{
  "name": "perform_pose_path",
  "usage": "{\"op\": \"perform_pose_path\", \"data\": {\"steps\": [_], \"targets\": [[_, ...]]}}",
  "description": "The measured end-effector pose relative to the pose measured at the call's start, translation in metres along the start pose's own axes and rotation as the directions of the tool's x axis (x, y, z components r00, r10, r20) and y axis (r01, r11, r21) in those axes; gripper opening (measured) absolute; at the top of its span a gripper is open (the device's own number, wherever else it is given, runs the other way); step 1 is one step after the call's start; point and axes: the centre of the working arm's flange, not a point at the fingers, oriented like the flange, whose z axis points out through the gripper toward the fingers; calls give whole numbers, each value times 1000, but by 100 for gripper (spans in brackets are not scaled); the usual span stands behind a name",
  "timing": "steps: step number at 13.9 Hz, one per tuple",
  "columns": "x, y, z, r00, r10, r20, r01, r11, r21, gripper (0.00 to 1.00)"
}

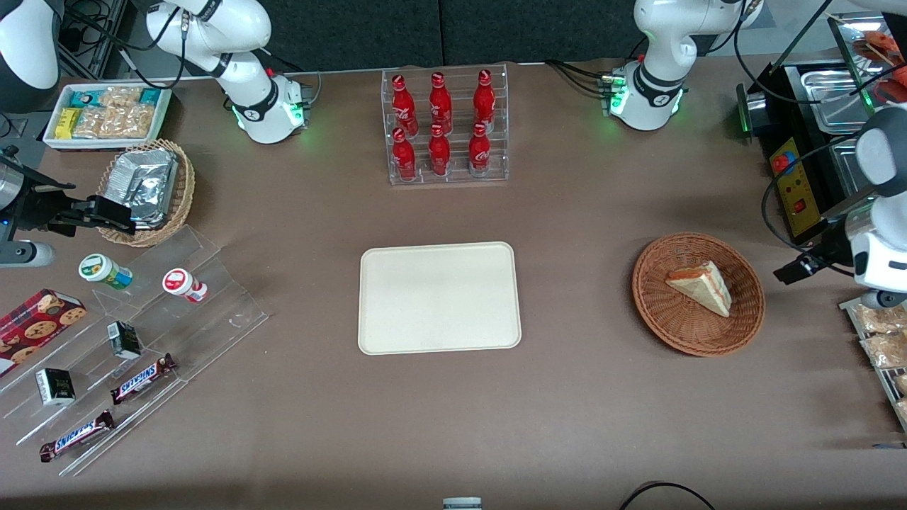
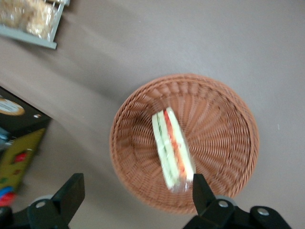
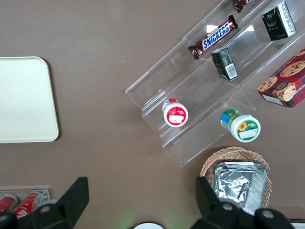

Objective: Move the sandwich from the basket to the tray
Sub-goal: 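Move the left gripper over the wicker basket above the wrapped sandwich, then lower the left gripper and grasp the wrapped sandwich upright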

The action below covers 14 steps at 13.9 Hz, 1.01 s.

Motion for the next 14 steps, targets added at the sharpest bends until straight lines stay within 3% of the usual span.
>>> {"op": "perform_pose_path", "data": {"steps": [4, 8, 14], "targets": [[-22, 8, 62, 979, -203, -28, 202, 979, -39, 100], [-32, 7, 85, 935, -355, 17, 354, 927, -121, 100], [-63, 45, 103, 916, -400, 25, 400, 907, -135, 100]]}}
